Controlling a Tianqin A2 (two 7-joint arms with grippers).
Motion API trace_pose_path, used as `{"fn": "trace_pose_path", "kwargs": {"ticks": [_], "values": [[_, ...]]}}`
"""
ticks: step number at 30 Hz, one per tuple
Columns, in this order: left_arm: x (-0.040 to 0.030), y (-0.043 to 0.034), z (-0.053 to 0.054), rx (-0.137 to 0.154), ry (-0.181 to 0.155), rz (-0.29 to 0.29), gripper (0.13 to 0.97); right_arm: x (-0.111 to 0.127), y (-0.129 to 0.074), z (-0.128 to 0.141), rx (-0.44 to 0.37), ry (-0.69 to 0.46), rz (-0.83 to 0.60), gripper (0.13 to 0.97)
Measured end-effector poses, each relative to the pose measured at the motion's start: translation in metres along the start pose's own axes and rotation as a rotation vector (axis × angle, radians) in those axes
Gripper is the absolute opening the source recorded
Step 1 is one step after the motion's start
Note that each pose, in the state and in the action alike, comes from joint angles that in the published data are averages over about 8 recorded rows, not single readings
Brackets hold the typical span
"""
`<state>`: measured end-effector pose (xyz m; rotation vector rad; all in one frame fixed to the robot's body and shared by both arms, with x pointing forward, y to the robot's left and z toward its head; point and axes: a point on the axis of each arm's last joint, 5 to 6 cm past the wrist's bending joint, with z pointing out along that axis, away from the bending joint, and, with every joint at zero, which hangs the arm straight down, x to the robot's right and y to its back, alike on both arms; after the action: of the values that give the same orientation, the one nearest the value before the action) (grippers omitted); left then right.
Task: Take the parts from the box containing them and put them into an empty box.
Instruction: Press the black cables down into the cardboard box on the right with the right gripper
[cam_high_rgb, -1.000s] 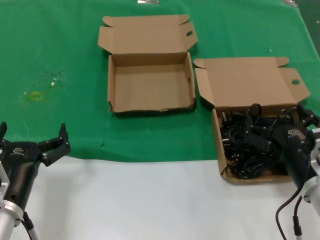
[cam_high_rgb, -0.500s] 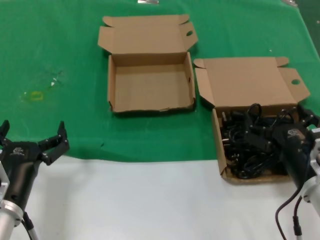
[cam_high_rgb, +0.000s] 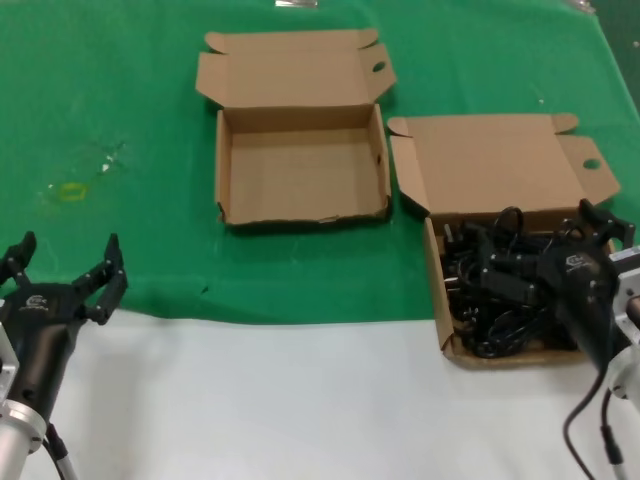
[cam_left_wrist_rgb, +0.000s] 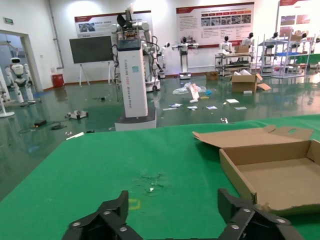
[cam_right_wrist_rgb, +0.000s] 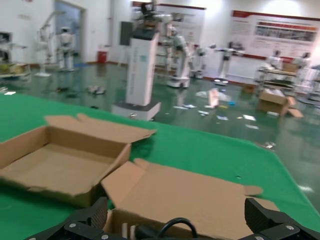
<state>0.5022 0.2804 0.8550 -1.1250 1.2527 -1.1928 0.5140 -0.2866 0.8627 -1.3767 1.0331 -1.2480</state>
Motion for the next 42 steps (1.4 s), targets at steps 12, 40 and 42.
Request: {"fn": "trace_pose_path", "kwargs": {"ticks": [12,40,42], "values": [[0.0,0.0,0.0,0.0,0.0,0.0,0.489,0.045,-0.041,0.008,-0.012,-0.299,-0.277,0.966],[0.0,0.0,0.0,0.0,0.0,0.0,0.149,0.138,-0.131,0.097,-0.175,-0.922,-1.168,0.966],[0.0,0.0,0.0,0.0,0.0,0.0,0.144,0.139,-0.133,0.106,-0.175,-0.94,-1.209,0.966]]}}
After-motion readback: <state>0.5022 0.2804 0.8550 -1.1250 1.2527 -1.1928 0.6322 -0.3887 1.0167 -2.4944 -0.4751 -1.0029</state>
